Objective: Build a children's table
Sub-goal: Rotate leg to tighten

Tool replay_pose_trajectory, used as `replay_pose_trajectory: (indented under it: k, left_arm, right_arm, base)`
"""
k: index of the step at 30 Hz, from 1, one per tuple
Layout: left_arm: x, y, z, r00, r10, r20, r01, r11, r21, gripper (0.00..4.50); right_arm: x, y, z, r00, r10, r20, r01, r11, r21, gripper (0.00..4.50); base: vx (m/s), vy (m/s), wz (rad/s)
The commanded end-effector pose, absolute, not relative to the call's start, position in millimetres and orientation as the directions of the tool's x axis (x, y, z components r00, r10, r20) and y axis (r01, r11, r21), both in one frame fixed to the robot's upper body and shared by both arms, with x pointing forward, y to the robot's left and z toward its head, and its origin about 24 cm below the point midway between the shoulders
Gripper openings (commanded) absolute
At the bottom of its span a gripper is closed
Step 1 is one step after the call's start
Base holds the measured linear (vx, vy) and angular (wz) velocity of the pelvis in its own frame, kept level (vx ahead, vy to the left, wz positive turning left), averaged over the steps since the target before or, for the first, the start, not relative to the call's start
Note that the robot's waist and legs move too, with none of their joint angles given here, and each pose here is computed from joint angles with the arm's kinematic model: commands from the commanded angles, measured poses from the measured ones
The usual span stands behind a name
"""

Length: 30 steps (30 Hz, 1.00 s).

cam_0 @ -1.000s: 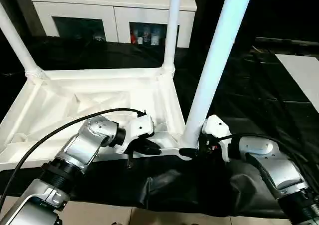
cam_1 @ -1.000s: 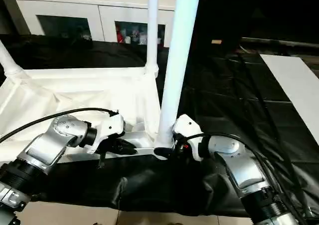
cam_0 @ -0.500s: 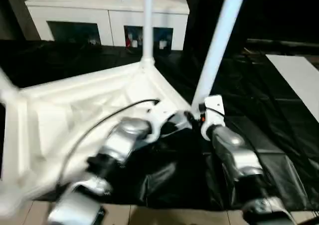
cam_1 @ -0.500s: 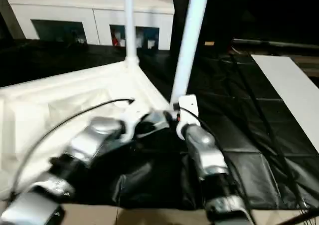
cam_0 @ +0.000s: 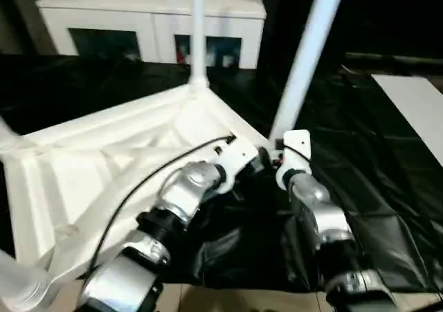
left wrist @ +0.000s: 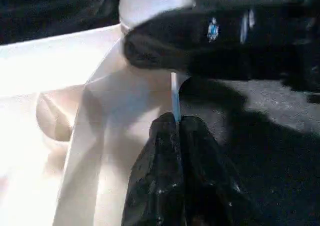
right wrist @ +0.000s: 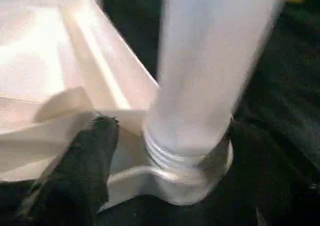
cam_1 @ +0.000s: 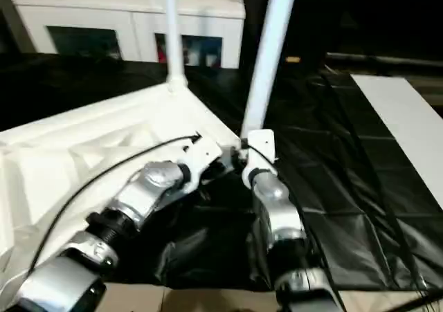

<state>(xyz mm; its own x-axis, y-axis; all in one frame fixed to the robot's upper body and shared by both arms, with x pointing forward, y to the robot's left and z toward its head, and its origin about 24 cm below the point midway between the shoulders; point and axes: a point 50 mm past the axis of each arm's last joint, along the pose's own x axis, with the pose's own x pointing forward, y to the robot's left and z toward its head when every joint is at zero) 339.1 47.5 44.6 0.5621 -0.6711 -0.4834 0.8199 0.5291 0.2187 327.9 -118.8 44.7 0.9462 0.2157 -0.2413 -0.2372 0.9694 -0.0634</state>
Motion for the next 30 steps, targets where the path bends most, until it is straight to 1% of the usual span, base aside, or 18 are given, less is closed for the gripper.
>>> replay_pose_trajectory:
  k: [1, 2, 3, 4, 5, 6, 7, 8, 10, 11, 13, 15, 19, 23, 24, 25, 29, 30]
  left_arm:
    - [333.8, 64.8, 31.4, 0.511, -0.666, -0.543, 0.849, 0.490, 0.198, 0.00]
    - [333.0, 71.2, 31.5, 0.492, -0.674, -0.551, 0.862, 0.464, 0.203, 0.00]
    - [332.5, 75.8, 31.5, 0.479, -0.677, -0.559, 0.870, 0.454, 0.194, 0.00]
    - [332.0, 78.5, 31.5, 0.468, -0.681, -0.564, 0.875, 0.446, 0.188, 0.00]
    - [329.6, 81.2, 33.2, 0.425, -0.711, -0.561, 0.900, 0.398, 0.177, 0.00]
    - [329.6, 81.2, 33.2, 0.425, -0.711, -0.561, 0.900, 0.398, 0.177, 0.00]
    - [327.4, 83.6, 33.9, 0.392, -0.727, -0.564, 0.916, 0.368, 0.162, 0.00]
    - [322.9, 87.0, 35.7, 0.324, -0.757, -0.567, 0.944, 0.293, 0.148, 0.00]
    - [318.2, 90.4, 37.4, 0.258, -0.776, -0.576, 0.966, 0.218, 0.138, 0.00]
    - [312.3, 94.5, 39.5, 0.179, -0.787, -0.590, 0.984, 0.132, 0.121, 0.00]
    - [310.7, 95.4, 40.1, 0.158, -0.790, -0.593, 0.987, 0.110, 0.116, 0.00]
    - [302.4, 98.4, 45.3, 0.058, -0.804, -0.591, 0.997, 0.020, 0.071, 0.00]
    - [294.3, 100.1, 49.7, -0.024, -0.811, -0.585, 0.998, -0.050, 0.029, 0.00]
    - [293.2, 101.9, 49.5, -0.026, -0.808, -0.589, 0.998, -0.052, 0.027, 0.00]
    - [293.6, 102.7, 49.0, -0.016, -0.807, -0.590, 0.999, -0.042, 0.030, 0.00]
    - [293.5, 103.5, 48.7, -0.013, -0.807, -0.590, 0.999, -0.038, 0.030, 0.00]
    - [293.3, 106.6, 48.3, -0.003, -0.805, -0.593, 0.999, -0.027, 0.031, 0.00]
    - [293.3, 106.6, 48.3, -0.003, -0.805, -0.593, 0.999, -0.027, 0.031, 0.00]
  right_arm:
    - [324.1, -139.2, 51.4, 0.928, 0.264, -0.263, -0.308, 0.941, -0.140, 4.15]
    - [320.2, -153.3, 51.9, 0.912, 0.286, -0.295, -0.350, 0.918, -0.190, 4.24]
    - [317.1, -161.7, 53.1, 0.895, 0.323, -0.306, -0.393, 0.897, -0.203, 4.30]
    - [314.5, -166.3, 54.3, 0.883, 0.350, -0.312, -0.423, 0.882, -0.207, 4.37]
    - [310.4, -174.3, 57.5, 0.861, 0.400, -0.314, -0.472, 0.859, -0.199, 4.37]
    - [310.4, -174.3, 57.5, 0.861, 0.400, -0.314, -0.472, 0.859, -0.199, 4.37]
    - [306.5, -179.0, 59.7, 0.838, 0.442, -0.320, -0.514, 0.835, -0.193, 4.37]
    - [298.7, -185.1, 62.8, 0.788, 0.517, -0.334, -0.594, 0.782, -0.190, 4.37]
    - [290.9, -186.6, 64.7, 0.729, 0.585, -0.355, -0.668, 0.721, -0.183, 4.37]
    - [282.4, -184.5, 65.2, 0.654, 0.656, -0.376, -0.743, 0.650, -0.158, 4.37]
    - [280.2, -183.8, 65.3, 0.635, 0.673, -0.380, -0.760, 0.632, -0.150, 4.37]
    - [271.5, -177.5, 64.2, 0.535, 0.745, -0.398, -0.833, 0.544, -0.101, 4.37]
    - [271.2, -167.4, 60.7, 0.477, 0.779, -0.407, -0.869, 0.486, -0.089, 4.37]
    - [274.2, -162.5, 58.4, 0.470, 0.781, -0.412, -0.874, 0.475, -0.096, 4.37]
    - [276.0, -161.1, 56.8, 0.469, 0.778, -0.418, -0.875, 0.474, -0.101, 4.21]
    - [276.8, -160.2, 55.6, 0.459, 0.778, -0.429, -0.881, 0.462, -0.104, 4.21]
    - [276.7, -158.9, 53.7, 0.426, 0.783, -0.454, -0.897, 0.430, -0.101, 3.91]
    - [276.7, -158.9, 53.7, 0.426, 0.783, -0.454, -0.897, 0.430, -0.101, 3.67]
  base:
    - [0.000, 0.000, 0.00]
    - [0.000, 0.000, 0.00]
    - [0.000, 0.000, 0.00]
    - [0.000, 0.000, 0.00]
    - [0.000, 0.000, 0.00]
    - [0.000, 0.000, 0.00]
    - [0.000, 0.000, 0.00]
    - [0.000, 0.000, 0.00]
    - [0.000, 0.000, 0.00]
    - [0.000, 0.000, 0.00]
    - [0.000, 0.000, 0.00]
    - [0.000, 0.000, 0.00]
    - [0.000, 0.000, 0.00]
    - [0.000, 0.000, 0.00]
    - [0.000, 0.000, 0.00]
    - [0.000, 0.000, 0.00]
    - [0.000, 0.000, 0.00]
    - [0.000, 0.000, 0.00]
